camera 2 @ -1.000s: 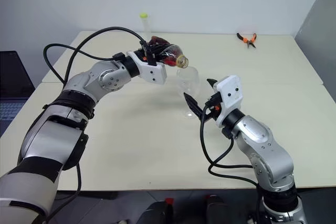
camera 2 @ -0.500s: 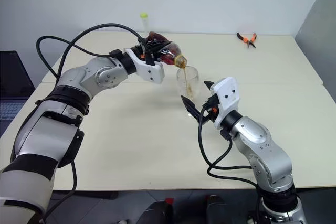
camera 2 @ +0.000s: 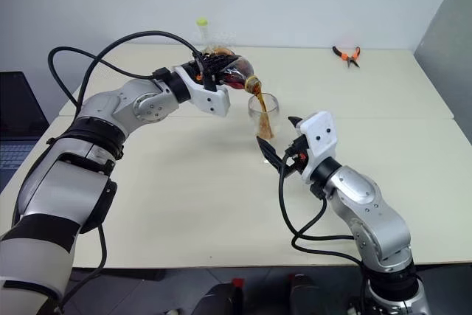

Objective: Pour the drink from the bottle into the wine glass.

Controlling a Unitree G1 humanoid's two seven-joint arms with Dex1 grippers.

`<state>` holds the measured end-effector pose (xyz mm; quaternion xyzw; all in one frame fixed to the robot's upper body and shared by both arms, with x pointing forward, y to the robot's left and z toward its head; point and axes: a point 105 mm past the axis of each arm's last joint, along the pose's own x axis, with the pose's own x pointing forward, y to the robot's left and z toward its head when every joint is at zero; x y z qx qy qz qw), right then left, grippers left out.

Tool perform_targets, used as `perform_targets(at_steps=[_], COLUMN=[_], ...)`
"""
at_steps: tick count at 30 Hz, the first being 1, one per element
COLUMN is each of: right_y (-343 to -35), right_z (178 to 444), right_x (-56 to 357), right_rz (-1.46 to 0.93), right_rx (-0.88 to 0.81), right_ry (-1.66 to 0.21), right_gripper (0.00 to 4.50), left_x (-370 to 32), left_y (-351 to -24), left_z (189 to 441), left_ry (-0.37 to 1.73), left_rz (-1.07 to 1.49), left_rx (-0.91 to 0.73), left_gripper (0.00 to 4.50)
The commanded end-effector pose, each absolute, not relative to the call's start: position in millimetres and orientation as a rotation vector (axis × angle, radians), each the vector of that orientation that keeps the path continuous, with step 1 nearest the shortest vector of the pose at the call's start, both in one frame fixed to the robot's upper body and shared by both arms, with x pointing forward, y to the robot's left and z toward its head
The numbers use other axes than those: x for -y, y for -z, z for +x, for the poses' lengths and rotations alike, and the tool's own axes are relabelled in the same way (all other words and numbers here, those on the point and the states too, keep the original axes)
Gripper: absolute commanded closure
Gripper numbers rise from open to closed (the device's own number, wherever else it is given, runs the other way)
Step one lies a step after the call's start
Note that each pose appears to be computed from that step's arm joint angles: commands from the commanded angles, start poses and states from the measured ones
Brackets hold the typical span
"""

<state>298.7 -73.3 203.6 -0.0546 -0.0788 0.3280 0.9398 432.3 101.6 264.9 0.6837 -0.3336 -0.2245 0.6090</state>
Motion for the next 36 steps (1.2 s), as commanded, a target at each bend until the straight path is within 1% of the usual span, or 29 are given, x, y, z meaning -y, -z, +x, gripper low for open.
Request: perform_targets(at_steps=[1,11,22,36], right_y=[-212.9,-213.6,-214.2,-212.8], right_z=[292.4,289.7,289.7,287.5], right_x=[74.9,81.6,81.2,81.4], right_rz=[-0.115,-0.105,-0.103,-0.107], right_rx=[0.213,0.216,0.220,0.212], right_ry=[-0.668,-0.648,-0.648,-0.661], right_gripper=[0.00,0.00,0.00,0.00], left_x=[-102.4,-104.5,-110.2,-108.9], left_y=[-294.6,-296.3,-297.2,-297.3], left_z=[429.9,432.0,435.0,434.3], left_ry=[0.447,0.431,0.406,0.408], left_rz=[1.590,1.606,1.606,1.618], left_rx=[0.841,0.836,0.815,0.828], left_gripper=[3.73,3.73,3.75,3.75])
